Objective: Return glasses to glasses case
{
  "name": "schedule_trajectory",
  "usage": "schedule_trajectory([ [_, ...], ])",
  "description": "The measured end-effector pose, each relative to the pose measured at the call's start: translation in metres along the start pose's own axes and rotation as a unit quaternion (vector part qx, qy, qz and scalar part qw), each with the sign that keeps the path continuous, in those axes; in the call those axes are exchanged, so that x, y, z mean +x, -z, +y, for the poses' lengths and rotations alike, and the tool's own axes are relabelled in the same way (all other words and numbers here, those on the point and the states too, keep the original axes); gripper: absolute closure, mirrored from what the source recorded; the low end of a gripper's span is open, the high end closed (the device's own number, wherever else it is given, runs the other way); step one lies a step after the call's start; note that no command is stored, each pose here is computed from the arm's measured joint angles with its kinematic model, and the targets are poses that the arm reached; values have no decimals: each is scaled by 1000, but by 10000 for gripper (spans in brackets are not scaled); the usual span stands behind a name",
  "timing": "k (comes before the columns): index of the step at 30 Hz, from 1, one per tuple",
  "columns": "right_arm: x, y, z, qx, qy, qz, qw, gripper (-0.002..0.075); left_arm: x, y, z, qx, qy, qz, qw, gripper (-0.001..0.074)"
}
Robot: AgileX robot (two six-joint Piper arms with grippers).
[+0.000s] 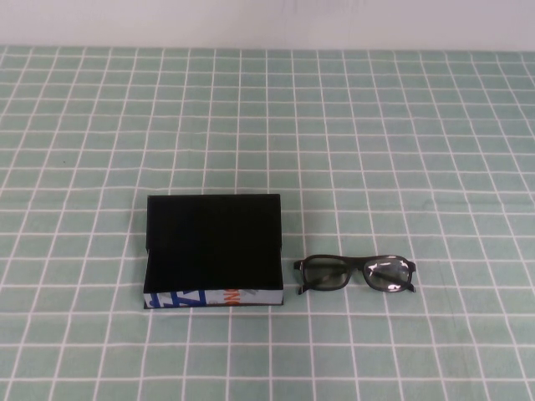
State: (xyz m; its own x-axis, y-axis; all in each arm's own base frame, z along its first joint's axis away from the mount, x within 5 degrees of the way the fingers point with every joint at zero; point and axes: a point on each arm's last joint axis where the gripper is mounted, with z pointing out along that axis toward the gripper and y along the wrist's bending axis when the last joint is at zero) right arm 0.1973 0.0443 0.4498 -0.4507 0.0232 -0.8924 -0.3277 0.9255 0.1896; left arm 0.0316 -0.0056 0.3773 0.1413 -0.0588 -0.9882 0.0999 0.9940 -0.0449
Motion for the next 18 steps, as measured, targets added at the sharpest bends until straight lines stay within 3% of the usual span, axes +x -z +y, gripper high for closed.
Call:
schedule_trajectory([
  [4, 10, -28, -7, -12, 3, 76, 997, 739, 0, 0, 0, -1, -1, -2, 1000, 737],
  [9, 30, -64, -9, -66, 113, 181, 975, 739, -1, 0, 0, 0, 10, -3, 1000, 737],
  [18, 61, -118, 20, -170, 301, 281, 895, 739, 19, -7, -2, 9, 30, 112, 993, 737],
])
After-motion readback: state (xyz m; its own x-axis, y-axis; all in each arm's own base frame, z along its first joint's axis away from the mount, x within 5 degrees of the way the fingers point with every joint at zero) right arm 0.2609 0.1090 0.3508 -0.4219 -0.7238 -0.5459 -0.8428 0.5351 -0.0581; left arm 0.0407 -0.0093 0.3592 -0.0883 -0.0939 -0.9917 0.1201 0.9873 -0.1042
